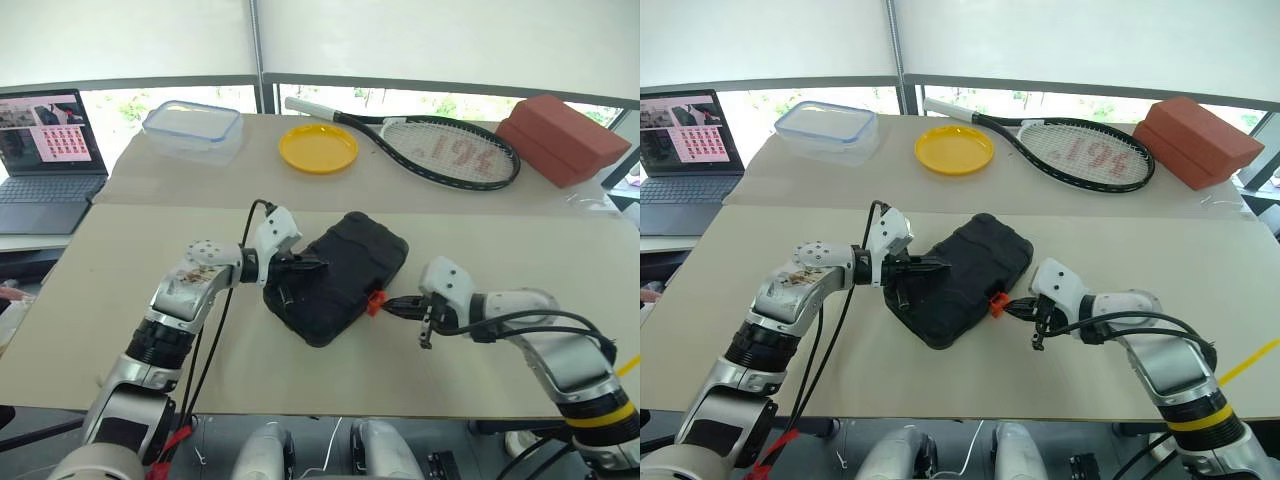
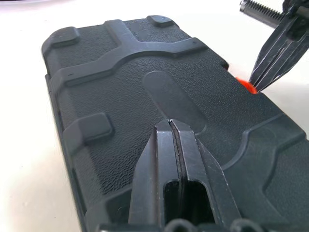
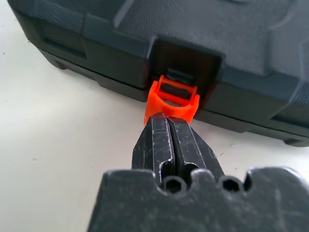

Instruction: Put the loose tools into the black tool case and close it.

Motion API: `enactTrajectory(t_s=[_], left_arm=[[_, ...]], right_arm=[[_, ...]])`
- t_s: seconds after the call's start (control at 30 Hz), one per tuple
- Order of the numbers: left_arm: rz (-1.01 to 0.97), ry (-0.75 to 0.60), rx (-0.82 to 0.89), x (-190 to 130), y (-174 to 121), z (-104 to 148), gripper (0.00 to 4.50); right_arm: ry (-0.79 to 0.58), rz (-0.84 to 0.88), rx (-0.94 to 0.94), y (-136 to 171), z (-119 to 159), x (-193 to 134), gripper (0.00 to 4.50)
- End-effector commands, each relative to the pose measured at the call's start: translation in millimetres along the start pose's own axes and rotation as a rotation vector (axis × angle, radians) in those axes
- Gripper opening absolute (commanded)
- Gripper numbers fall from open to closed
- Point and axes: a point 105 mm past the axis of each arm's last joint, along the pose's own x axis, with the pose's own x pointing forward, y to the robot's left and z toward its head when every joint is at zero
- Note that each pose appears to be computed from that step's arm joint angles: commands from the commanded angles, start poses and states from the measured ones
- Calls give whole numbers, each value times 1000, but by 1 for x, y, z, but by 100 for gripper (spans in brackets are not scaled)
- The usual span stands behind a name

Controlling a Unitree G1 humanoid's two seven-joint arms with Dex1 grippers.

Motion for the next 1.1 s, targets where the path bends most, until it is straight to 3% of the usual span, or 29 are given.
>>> enactTrajectory(t_s=[0.03,0.43,0.63,0.83,1.0,1.1], left_arm=[[-20,33,-25,4,-6,-10,1],[-41,58,-38,7,-8,-15,1],[-50,70,-41,8,-10,-19,1],[-48,74,-45,7,-9,-21,1],[-55,74,-47,9,-11,-22,1],[-57,76,-46,9,-11,-22,1]], right_arm=[[-80,-25,-56,-5,21,-1,10],[-213,-50,-10,-2,40,-6,10],[-162,-69,-1,-3,28,-6,10],[-48,-116,84,-9,8,-28,10],[50,-87,134,3,-15,-19,10],[34,-91,140,4,-14,-13,10]])
